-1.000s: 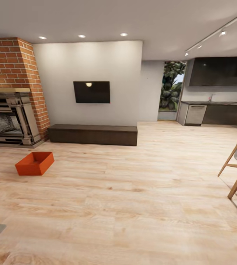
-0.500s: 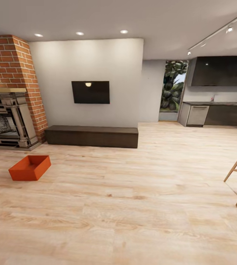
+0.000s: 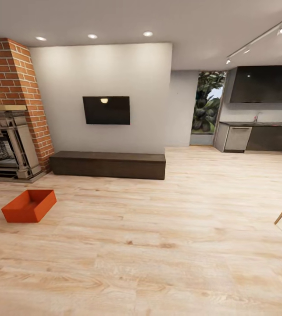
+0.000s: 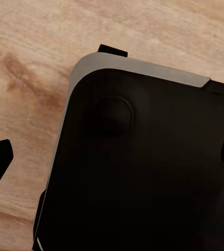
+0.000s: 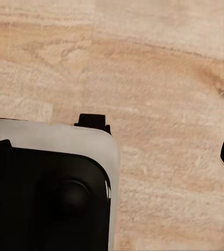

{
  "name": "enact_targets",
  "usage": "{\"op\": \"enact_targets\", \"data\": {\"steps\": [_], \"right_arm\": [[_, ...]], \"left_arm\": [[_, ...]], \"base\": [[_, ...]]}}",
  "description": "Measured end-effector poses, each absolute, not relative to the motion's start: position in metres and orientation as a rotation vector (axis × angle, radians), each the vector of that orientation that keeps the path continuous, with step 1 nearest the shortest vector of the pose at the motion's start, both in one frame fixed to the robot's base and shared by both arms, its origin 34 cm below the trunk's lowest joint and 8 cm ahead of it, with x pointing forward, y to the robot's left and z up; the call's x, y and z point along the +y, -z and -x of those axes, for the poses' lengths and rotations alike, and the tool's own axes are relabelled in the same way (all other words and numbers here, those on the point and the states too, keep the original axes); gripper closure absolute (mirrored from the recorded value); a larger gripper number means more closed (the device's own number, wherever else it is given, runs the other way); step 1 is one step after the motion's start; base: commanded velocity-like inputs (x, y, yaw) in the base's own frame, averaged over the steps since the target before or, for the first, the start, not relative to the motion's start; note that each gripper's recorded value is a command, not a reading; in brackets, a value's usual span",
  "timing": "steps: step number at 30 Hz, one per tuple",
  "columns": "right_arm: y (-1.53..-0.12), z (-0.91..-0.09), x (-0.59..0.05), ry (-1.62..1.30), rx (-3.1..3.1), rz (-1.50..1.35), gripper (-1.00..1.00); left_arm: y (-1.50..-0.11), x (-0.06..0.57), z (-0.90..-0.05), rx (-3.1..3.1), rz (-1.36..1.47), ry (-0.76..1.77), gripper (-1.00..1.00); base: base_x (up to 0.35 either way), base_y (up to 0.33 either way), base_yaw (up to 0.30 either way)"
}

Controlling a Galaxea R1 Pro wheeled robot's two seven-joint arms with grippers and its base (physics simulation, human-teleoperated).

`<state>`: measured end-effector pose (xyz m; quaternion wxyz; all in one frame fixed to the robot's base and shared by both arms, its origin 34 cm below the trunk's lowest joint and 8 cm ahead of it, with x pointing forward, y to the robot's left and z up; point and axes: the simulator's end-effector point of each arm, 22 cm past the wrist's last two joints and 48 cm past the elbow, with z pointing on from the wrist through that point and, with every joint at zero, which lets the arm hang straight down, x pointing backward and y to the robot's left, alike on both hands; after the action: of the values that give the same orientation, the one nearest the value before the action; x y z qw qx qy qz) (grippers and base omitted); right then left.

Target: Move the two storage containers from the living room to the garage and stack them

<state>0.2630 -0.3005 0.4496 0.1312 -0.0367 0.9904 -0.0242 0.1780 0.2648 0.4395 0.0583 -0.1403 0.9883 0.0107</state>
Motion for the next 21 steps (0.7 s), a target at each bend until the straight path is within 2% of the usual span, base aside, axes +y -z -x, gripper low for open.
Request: {"op": "enact_targets", "data": {"steps": [21], "right_arm": [[-0.4496, -0.2632, -0.3005, 0.070, 2.875, 0.107, -1.00]], "left_arm": [[-0.4395, 0.2645, -0.1784, 2.994, 0.421, -0.032, -1.00]], "base": [[0.323, 0.000, 0.000]]}}
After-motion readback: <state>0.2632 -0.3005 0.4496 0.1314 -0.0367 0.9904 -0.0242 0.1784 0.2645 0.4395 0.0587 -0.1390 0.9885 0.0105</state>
